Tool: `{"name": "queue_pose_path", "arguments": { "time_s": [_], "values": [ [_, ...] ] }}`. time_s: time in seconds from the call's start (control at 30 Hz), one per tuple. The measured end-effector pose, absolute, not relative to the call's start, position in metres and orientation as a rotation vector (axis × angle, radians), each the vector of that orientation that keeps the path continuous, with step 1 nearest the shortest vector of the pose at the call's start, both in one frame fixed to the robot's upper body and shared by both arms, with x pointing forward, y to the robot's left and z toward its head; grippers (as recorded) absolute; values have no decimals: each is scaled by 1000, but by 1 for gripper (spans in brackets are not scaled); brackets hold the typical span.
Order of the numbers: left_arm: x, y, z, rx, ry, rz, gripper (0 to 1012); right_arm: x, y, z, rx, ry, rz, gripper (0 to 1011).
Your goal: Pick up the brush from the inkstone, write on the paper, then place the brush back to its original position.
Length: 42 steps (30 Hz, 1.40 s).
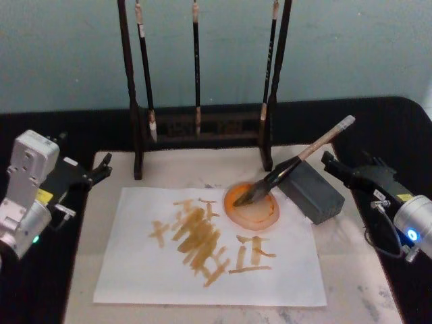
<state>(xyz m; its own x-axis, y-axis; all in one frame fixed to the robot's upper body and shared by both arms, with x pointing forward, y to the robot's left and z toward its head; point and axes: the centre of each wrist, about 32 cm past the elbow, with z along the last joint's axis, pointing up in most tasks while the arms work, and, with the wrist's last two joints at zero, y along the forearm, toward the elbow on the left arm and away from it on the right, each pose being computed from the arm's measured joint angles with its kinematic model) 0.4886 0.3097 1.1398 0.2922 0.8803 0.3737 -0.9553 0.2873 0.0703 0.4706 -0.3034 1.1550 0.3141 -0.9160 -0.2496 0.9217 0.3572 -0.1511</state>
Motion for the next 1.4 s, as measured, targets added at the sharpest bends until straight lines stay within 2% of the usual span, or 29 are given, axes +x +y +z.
{"name": "queue_pose_path", "arguments": {
  "time_s": [0.37,0.57,1.0,1.4],
  "values": [
    [489,310,1140,304,-285,1248,1010,484,-292,1154,187,560,-1214,1000],
    [489,310,1140,304,-285,1248,1010,493,-287,1153,232,621,-1213,1000],
    [489,310,1140,304,-285,1248,1010,516,-281,1146,290,685,-1202,1000],
    [489,310,1140,304,-285,1248,1010,521,-277,1143,311,704,-1171,1000]
  ]
}}
